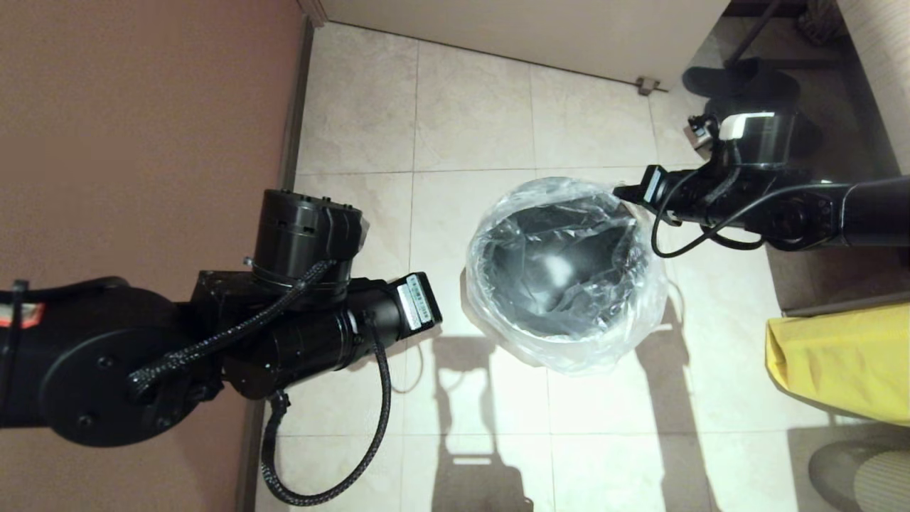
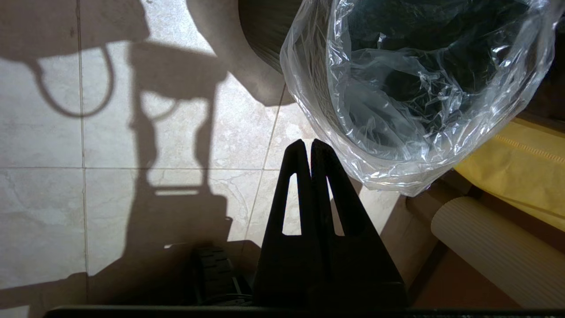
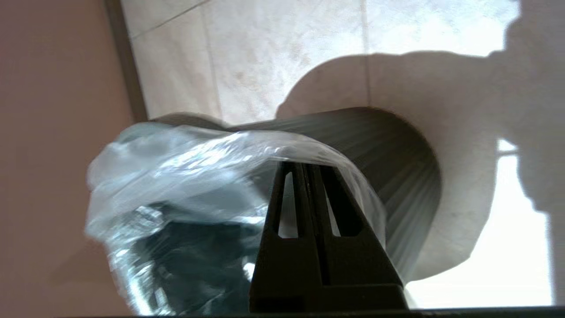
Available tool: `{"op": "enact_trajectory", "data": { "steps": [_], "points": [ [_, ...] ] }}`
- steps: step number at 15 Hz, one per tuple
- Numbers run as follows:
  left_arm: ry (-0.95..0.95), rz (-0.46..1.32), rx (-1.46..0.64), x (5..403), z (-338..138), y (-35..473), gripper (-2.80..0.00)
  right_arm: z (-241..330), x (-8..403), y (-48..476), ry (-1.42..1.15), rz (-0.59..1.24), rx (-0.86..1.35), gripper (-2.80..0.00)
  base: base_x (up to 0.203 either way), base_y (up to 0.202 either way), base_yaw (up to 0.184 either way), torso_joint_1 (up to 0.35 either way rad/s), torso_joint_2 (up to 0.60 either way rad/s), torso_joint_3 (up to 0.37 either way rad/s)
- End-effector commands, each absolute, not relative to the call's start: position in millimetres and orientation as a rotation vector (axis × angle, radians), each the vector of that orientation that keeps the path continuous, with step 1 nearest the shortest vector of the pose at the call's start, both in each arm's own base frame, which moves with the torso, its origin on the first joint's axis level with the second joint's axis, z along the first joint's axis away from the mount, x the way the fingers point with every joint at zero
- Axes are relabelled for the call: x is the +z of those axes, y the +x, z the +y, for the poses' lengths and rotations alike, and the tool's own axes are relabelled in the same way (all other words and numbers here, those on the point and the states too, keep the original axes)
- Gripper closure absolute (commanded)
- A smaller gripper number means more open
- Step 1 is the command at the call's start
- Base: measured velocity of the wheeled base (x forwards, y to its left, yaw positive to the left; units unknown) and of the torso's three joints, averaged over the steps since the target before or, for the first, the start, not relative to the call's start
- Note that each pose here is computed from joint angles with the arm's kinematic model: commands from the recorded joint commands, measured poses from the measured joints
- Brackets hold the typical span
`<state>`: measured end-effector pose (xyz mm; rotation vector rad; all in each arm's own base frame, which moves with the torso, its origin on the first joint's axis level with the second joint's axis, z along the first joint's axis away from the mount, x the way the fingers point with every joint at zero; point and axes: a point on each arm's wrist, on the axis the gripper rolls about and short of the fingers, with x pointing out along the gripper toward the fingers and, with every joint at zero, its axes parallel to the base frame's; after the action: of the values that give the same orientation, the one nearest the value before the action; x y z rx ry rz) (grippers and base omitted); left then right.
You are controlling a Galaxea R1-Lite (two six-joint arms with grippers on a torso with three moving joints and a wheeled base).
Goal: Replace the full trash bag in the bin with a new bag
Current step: Put the new garbage bag on the trash can
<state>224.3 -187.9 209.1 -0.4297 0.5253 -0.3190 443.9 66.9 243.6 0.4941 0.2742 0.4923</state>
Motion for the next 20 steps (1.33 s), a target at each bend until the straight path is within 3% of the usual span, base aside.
{"op": "enact_trajectory", "data": {
  "steps": [1,10,13,20],
  "points": [
    [-0.434,0.526,-0.315,208.6,-187.4,224.1,0.0,60.7,234.1,453.3,0.498,0.278,0.473,0.0,0.0,0.0,0.0,0.0,0.0,0.0],
    [-0.438,0.517,-0.321,209.3,-188.0,223.5,0.0,53.8,237.6,450.1,0.472,0.277,0.457,0.0,0.0,0.0,0.0,0.0,0.0,0.0],
    [-0.439,0.512,-0.324,211.0,-188.4,223.9,0.0,46.2,268.9,428.3,0.474,0.247,0.455,0.0,0.0,0.0,0.0,0.0,0.0,0.0],
    [-0.429,0.525,-0.319,206.8,-187.8,222.6,0.0,14.5,289.6,396.2,0.525,0.238,0.405,0.0,0.0,0.0,0.0,0.0,0.0,0.0]
  ]
}}
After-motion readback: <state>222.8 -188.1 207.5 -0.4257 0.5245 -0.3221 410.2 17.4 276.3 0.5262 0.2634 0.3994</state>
